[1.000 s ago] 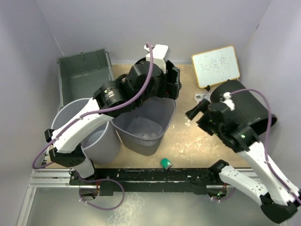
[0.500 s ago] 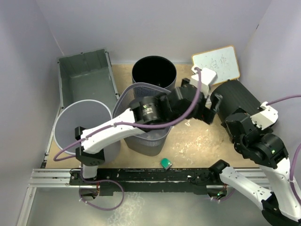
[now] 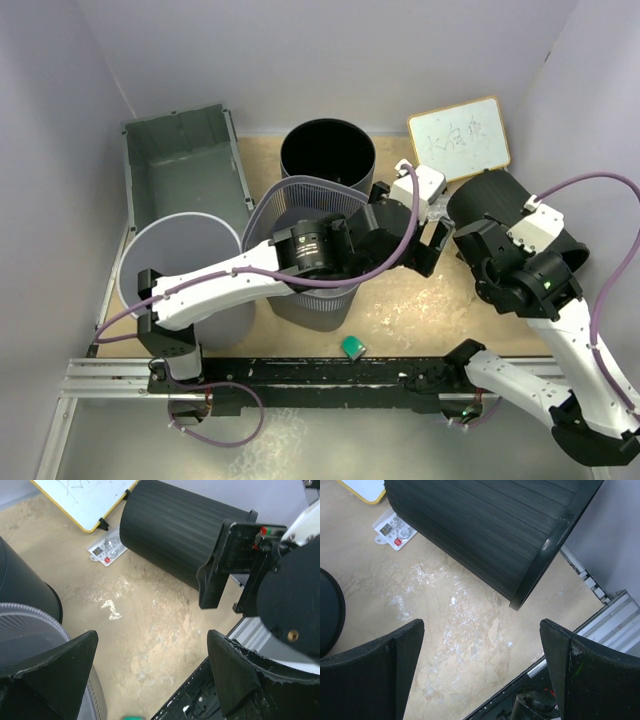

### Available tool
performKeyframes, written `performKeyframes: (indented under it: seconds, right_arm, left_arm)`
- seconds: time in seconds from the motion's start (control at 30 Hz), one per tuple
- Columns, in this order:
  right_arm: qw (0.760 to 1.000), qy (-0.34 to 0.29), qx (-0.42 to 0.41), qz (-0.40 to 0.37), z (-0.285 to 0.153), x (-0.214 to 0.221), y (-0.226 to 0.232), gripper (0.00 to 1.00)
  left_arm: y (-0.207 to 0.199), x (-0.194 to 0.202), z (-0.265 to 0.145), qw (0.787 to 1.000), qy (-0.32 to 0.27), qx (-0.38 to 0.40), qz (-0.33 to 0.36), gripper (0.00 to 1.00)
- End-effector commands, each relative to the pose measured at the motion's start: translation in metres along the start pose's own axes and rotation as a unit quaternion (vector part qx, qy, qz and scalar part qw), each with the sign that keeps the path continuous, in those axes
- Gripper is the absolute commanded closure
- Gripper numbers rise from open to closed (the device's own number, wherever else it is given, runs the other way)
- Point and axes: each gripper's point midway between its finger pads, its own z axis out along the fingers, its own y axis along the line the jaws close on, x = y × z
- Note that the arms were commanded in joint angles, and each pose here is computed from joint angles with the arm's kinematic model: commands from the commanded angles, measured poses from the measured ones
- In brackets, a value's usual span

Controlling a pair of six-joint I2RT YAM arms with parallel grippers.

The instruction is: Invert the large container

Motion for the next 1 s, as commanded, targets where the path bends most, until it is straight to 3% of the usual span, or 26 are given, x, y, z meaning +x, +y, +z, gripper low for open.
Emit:
performKeyframes:
  seconds: [0.0,0.3,0.5,0.67,0.97]
  right_arm:
    - [1.000,-0.018,0.003,0.019,-0.002,-0.005,-0.010,0.00]
    - [1.000,0.011,0.002,0.002,0.006,0.023,-0.014,0.00]
    - [0.998,0.014,-0.038,-0.042,0.012,0.003,0.029,0.00]
    - [0.991,0.072,-0.111,-0.019,0.046,-0.020,0.057,0.00]
    - [0.994,0.088,-0.058,0.020,0.081,-0.049,0.022,0.00]
  left_arm:
    - [0.001,-0.036,-0.030,0.997,-0.062,0.017,-0.049,0.13]
    - [0.038,-0.074,-0.067,0.986,-0.133,-0.039,-0.091,0.13]
    - [0.054,-0.099,-0.070,0.984,-0.144,-0.067,-0.076,0.12]
    - [0.061,-0.112,-0.077,0.982,-0.159,-0.067,-0.080,0.12]
    - [0.054,-0.105,-0.065,0.985,-0.147,-0.054,-0.067,0.12]
